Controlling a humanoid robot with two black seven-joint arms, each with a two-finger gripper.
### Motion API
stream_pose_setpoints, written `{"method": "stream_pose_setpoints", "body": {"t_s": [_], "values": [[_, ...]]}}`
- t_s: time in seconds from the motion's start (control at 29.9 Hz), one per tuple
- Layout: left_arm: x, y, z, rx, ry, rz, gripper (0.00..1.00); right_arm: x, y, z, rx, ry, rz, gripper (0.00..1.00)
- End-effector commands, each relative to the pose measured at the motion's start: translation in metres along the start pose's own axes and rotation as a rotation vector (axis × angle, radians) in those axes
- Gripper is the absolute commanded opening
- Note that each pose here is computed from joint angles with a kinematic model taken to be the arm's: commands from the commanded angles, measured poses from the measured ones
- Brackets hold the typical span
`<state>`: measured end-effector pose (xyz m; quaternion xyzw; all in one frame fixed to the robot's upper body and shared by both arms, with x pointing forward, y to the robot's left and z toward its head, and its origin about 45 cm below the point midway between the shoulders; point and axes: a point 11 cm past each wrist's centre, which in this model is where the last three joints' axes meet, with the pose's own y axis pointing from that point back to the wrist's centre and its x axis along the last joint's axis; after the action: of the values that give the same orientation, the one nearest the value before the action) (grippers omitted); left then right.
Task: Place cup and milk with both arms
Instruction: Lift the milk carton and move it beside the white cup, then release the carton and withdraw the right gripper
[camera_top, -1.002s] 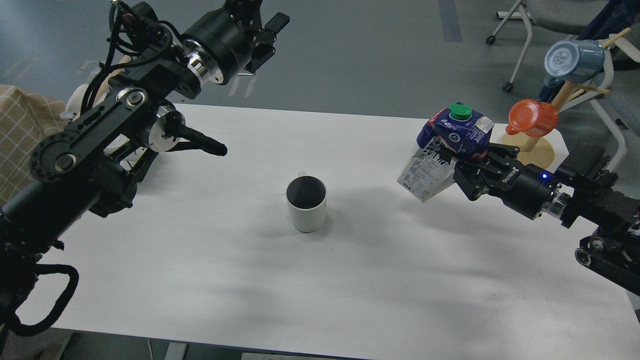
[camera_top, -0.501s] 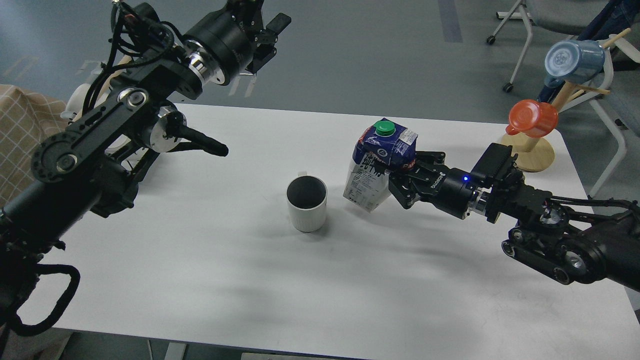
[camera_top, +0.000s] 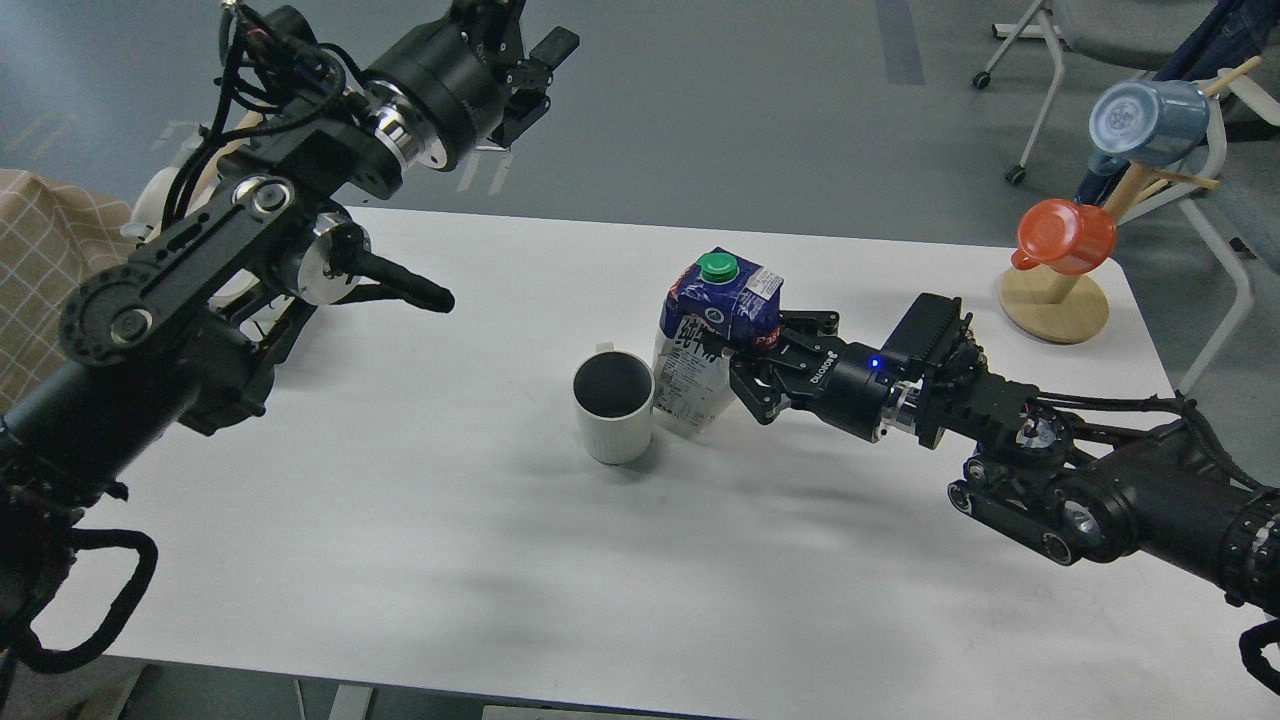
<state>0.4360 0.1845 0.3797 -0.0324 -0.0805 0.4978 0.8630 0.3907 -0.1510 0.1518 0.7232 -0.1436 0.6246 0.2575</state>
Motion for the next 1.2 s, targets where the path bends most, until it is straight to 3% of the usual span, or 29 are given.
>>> {"method": "stream_pose_setpoints", "body": {"t_s": [0.0,0.07,0.13,0.2,0.27,0.3,0.47,0.57,0.87,1.17], "values": [[0.001,0.000,0.000,0.001,0.000,0.001,0.98,-0.002,0.000,-0.001,-0.001,-0.007,-0.001,0.14],[0.001,0.000,0.000,-0.001,0.000,0.001,0.98,-0.003,0.000,-0.001,-0.002,-0.009,-0.003,0.18],[0.000,0.000,0.000,-0.001,0.001,0.000,0.98,-0.004,0.001,-0.001,-0.002,-0.011,-0.004,0.31],[0.000,0.000,0.000,0.000,0.002,0.000,0.98,-0.005,0.001,-0.002,-0.002,-0.013,-0.005,0.51],[0.000,0.000,0.000,0.000,0.002,0.000,0.98,-0.006,0.001,-0.002,-0.003,-0.016,-0.005,0.61],[0.000,0.000,0.000,0.000,0.002,0.000,0.98,-0.006,0.001,-0.002,-0.003,-0.016,-0.005,0.61],[0.000,0.000,0.000,0.000,0.001,0.000,0.98,-0.005,0.002,-0.001,-0.005,-0.015,-0.004,0.87],[0.000,0.000,0.000,-0.001,0.001,-0.001,0.98,-0.005,0.002,0.000,-0.006,-0.013,-0.004,0.93],[0.001,0.000,0.000,-0.001,0.000,0.000,0.98,-0.003,0.018,0.008,-0.022,-0.013,-0.010,0.95],[0.000,0.002,-0.006,0.010,0.007,0.003,0.98,0.004,0.072,0.006,-0.001,-0.044,-0.029,0.95]]}}
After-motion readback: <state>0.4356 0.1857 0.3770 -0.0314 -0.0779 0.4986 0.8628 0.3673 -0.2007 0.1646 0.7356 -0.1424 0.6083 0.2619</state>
